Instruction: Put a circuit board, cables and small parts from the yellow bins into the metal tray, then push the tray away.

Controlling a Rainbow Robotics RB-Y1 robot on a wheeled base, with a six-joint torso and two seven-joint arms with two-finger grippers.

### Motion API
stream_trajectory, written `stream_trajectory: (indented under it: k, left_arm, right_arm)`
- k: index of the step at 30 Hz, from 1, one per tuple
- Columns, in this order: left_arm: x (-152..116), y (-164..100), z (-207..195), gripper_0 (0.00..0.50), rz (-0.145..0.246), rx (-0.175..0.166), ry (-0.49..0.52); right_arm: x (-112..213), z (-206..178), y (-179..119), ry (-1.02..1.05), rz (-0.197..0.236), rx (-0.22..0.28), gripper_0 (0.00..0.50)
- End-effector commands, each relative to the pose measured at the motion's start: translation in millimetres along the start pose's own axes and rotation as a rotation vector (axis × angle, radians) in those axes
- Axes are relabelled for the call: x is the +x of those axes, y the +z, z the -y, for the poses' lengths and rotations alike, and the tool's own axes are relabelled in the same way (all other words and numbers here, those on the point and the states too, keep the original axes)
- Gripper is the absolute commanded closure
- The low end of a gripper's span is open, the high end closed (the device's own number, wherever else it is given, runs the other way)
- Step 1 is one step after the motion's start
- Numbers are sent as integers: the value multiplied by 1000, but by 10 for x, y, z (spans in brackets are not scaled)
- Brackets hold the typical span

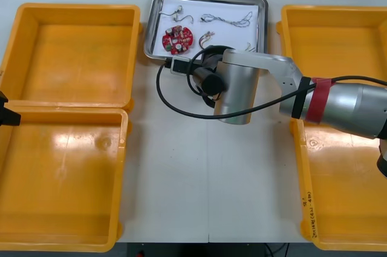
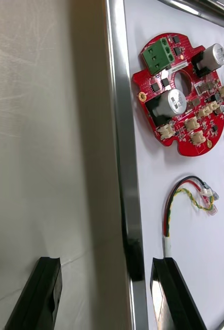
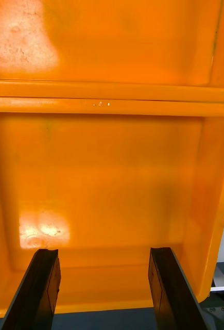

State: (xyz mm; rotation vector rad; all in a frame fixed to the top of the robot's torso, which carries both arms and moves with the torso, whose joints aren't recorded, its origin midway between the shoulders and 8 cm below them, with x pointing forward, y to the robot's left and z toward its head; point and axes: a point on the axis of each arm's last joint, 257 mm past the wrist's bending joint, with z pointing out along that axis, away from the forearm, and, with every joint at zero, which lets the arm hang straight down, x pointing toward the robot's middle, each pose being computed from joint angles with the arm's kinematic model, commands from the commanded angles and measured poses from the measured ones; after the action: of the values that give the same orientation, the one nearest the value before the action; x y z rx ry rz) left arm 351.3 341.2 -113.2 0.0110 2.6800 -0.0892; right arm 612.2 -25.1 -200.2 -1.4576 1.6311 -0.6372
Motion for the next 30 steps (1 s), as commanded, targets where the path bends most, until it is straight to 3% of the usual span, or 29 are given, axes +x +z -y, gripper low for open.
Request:
stream_trajectory:
  k: [1,6,15,20,30]
  left_arm:
    - [-38,-129,-95,0,25,-42,108]
    - [-38,-129,-95,0,25,-42,108]
    - [-38,-129,-95,0,25,-42,108]
    - [-38,-129,-95,0,25,-42,108]
    - [-38,-129,-95,0,25,-42,108]
  right_arm:
    - [-185,72,-202,47,7,0,0]
    - [-216,33,-389,58,-24,-19,0]
    - [-313,-231,-935,115,-69,-149,0]
    - [-351,-368,-1210,140,-69,-200,0]
    - [-275,-512,-1706,370,-55,-381,0]
